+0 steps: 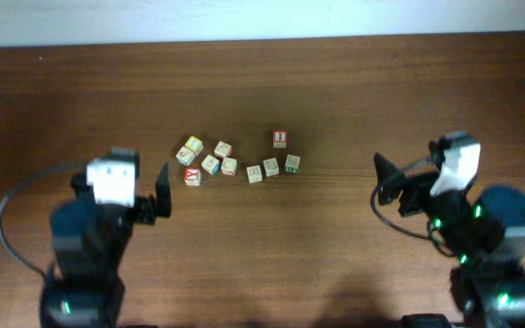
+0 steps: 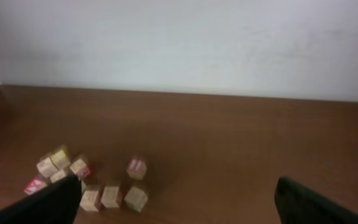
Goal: Rotate 5 blocks
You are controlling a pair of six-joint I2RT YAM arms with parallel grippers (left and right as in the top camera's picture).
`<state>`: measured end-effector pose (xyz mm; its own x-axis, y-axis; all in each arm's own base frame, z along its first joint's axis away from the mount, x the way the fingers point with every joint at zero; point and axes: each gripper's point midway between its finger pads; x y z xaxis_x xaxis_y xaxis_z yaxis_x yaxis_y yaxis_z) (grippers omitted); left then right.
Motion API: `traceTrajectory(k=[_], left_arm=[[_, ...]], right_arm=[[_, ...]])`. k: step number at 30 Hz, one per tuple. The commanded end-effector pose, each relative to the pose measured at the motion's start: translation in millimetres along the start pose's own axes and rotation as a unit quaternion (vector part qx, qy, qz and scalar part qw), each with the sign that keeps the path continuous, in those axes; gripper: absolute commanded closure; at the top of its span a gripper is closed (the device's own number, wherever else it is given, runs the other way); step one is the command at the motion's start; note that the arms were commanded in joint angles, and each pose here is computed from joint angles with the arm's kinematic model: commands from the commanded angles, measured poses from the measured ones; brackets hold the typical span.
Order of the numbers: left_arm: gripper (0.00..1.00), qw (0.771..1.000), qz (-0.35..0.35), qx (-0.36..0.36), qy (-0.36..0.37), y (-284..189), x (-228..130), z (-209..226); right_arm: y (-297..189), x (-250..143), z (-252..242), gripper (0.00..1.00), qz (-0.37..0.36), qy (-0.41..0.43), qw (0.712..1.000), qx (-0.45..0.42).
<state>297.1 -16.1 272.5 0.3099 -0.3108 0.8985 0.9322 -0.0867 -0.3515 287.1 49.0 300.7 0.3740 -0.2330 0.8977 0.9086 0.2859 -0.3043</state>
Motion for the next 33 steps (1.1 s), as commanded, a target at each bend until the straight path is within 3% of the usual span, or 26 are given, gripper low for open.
traceTrajectory(k=[1,5,9,14,15,16,19,21,23,28,33], left_arm=[[0.01,0.997,0.055,-0.058,-0.014,27,38,2],[0.01,0.98,0.157,-0.12,-0.033,73,64,4],[0.01,0.955,0.225,-0.183,-0.057,114,64,-8],[0.01,0.932,0.273,-0.227,-0.078,146,29,-28],[0.01,0.93,0.277,-0.228,-0.079,148,26,-29],[0.01,0.928,0.281,-0.23,-0.08,152,22,-30],[0.01,0.932,0.284,-0.215,-0.076,156,20,-25],[0.01,0.93,0.334,-0.092,-0.124,158,2,7],[0.01,0.922,0.353,-0.018,-0.155,155,-7,26],[0.01,0.922,0.351,-0.006,-0.161,156,-6,30],[0.01,0.922,0.352,-0.006,-0.16,156,-6,30]], right_arm=[[20,25,21,0.02,0.063,0.024,0.997,0.05],[63,25,29,0.02,0.198,0.079,0.974,0.072],[110,0,35,0.02,0.327,0.107,0.937,0.056],[187,-86,63,0.01,0.437,0.136,0.885,0.091],[195,-98,71,0.16,0.45,0.141,0.875,0.109],[206,-124,71,0.37,0.475,0.142,0.862,0.103],[229,-168,42,0.38,0.491,0.161,0.855,-0.043],[237,-193,24,0.37,0.477,0.148,0.852,-0.159],[238,-205,22,0.37,0.466,0.143,0.848,-0.206],[237,-232,21,0.39,0.461,0.141,0.842,-0.241],[237,-246,18,0.48,0.466,0.143,0.841,-0.236]])
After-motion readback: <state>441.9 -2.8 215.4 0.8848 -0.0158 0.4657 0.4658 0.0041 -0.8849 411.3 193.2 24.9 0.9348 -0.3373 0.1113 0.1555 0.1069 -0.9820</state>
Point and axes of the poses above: each gripper's point midway between its finger pads, its own y axis out along the fingers, its own z axis along the line the jaws close on, x = y × z, and after that the axes turned 11 degrees about y, right-handed
